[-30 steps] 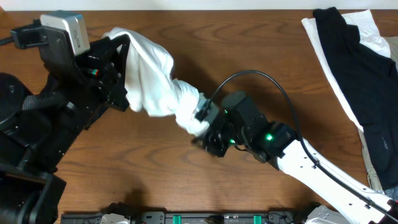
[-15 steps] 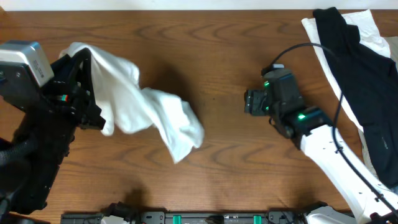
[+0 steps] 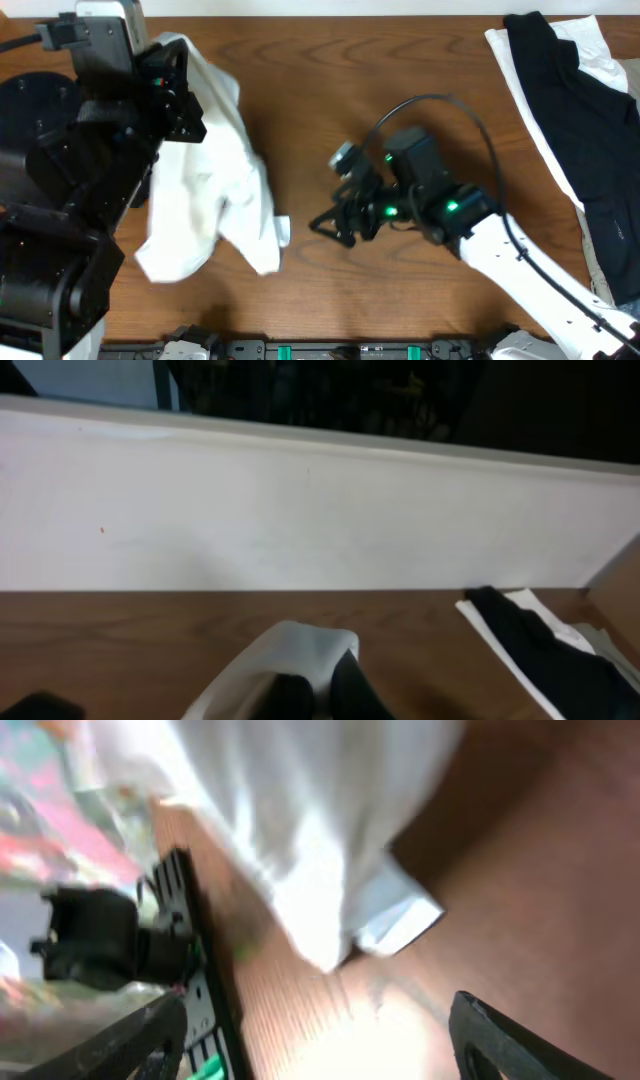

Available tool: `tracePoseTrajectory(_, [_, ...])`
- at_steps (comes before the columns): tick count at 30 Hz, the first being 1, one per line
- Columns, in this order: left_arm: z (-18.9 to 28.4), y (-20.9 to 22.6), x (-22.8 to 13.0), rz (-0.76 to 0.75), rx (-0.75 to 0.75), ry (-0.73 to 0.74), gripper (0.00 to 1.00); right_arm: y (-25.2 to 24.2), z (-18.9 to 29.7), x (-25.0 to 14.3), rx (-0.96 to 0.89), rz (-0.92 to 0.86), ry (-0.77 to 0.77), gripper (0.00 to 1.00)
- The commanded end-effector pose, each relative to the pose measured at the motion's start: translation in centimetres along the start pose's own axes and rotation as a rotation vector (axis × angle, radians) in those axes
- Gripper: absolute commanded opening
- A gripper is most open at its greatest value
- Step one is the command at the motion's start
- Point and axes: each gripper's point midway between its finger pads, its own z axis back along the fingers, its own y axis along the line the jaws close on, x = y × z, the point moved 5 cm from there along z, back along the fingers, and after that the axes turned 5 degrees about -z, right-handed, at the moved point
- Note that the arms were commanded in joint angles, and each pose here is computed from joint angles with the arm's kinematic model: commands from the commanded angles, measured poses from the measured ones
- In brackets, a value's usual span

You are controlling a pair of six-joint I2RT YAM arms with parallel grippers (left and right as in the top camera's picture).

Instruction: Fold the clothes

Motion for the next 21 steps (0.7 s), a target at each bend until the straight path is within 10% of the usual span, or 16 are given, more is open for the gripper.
tracePoseTrajectory(1, [1.7,-0.2,1.9,-0.018,-0.014,-0.096,0.06,0.9,-1.1,-0.8,-0.061,0.1,0.033,0.83])
tracePoseTrajectory(9, [2.1,-0.4,3.1,-0.015,-0.023,-0.163,0.06,-0.9,-2.9,-1.0,-0.388,0.156,0.018,0.81])
tracePoseTrajectory(21, [2.6,-1.0,4.7,0.025,-0.068,-0.243,0.06,-0.7,-4.7,1.2,-0.396,0.13,-0.111,0.73])
